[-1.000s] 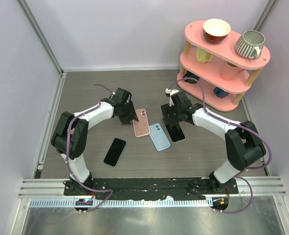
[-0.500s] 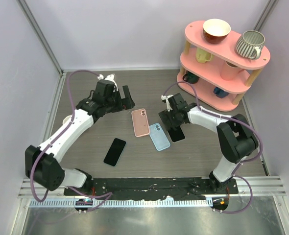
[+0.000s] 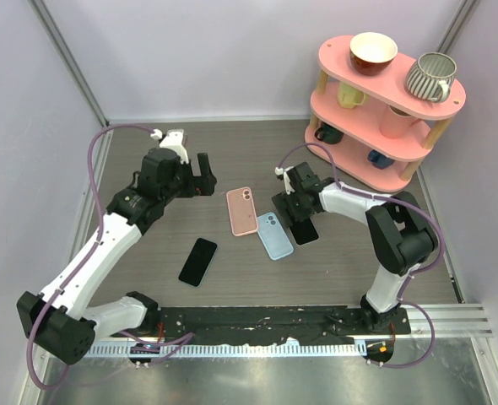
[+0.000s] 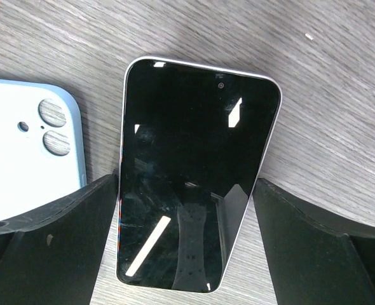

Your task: Put the phone into the phone case

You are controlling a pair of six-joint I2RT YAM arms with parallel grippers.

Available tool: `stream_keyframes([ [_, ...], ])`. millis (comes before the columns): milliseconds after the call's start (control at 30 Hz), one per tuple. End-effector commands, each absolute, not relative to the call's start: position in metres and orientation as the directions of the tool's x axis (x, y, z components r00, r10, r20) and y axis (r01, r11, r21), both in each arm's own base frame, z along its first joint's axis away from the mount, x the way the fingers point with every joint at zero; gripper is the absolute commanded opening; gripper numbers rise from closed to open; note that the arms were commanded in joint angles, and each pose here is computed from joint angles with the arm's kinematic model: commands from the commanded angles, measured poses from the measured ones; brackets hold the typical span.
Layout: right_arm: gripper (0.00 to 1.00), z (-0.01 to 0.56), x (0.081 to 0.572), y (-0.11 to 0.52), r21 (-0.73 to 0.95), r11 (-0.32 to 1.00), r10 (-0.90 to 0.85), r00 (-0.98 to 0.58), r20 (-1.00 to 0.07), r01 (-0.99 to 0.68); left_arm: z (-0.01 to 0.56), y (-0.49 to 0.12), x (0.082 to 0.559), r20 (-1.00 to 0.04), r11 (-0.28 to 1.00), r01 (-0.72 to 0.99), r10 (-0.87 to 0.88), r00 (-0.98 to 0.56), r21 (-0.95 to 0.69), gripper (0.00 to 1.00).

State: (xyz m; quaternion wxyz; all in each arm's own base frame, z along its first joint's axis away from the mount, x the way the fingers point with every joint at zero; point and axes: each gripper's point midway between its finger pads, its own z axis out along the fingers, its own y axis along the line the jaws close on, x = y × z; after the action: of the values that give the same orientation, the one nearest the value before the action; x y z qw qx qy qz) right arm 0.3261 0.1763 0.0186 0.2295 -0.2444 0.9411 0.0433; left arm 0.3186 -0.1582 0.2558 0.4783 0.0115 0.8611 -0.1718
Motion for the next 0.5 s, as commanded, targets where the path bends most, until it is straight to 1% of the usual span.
stream_keyframes([
  [0,0.90,0.004,0.327,0.177,-0.048,0.866,-0.465,-0.767,-0.442,-0.497,0.256,-0.142,0.324,-0.869,0.961,0.153,-0.131,-0.477,-0.228,1.00],
  [100,0.84,0.003,0.328,0.177,-0.053,0.867,-0.466,-0.766,-0.443,-0.496,0.255,-0.138,0.323,-0.870,0.965,0.136,-0.134,-0.474,-0.223,1.00],
  [233,0.80,0.011,0.331,0.180,-0.043,0.869,-0.454,-0.760,-0.465,-0.492,0.245,-0.137,0.323,-0.863,0.966,0.113,-0.153,-0.481,-0.234,1.00],
  [267,0.82,0.013,0.332,0.181,-0.040,0.873,-0.445,-0.761,-0.471,-0.486,0.237,-0.140,0.325,-0.848,0.960,0.091,-0.188,-0.495,-0.266,1.00],
  [300,0.87,0.017,0.334,0.182,-0.040,0.874,-0.442,-0.758,-0.479,-0.484,0.230,-0.140,0.326,-0.833,0.960,0.070,-0.199,-0.516,-0.272,1.00],
  [333,0.90,0.017,0.336,0.180,-0.053,0.879,-0.439,-0.759,-0.481,-0.474,0.217,-0.141,0.330,-0.810,0.965,0.040,-0.193,-0.553,-0.258,1.00],
  [367,0.93,0.018,0.337,0.178,-0.064,0.879,-0.443,-0.756,-0.482,-0.473,0.215,-0.138,0.333,-0.792,0.970,-0.001,-0.199,-0.578,-0.243,1.00],
  [433,0.96,0.018,0.339,0.174,-0.091,0.876,-0.456,-0.752,-0.476,-0.473,0.209,-0.138,0.338,-0.768,0.976,-0.027,-0.186,-0.613,-0.215,0.98],
  [467,0.96,0.018,0.339,0.171,-0.102,0.875,-0.462,-0.754,-0.467,-0.473,0.200,-0.141,0.345,-0.742,0.980,-0.044,-0.176,-0.647,-0.194,0.95],
])
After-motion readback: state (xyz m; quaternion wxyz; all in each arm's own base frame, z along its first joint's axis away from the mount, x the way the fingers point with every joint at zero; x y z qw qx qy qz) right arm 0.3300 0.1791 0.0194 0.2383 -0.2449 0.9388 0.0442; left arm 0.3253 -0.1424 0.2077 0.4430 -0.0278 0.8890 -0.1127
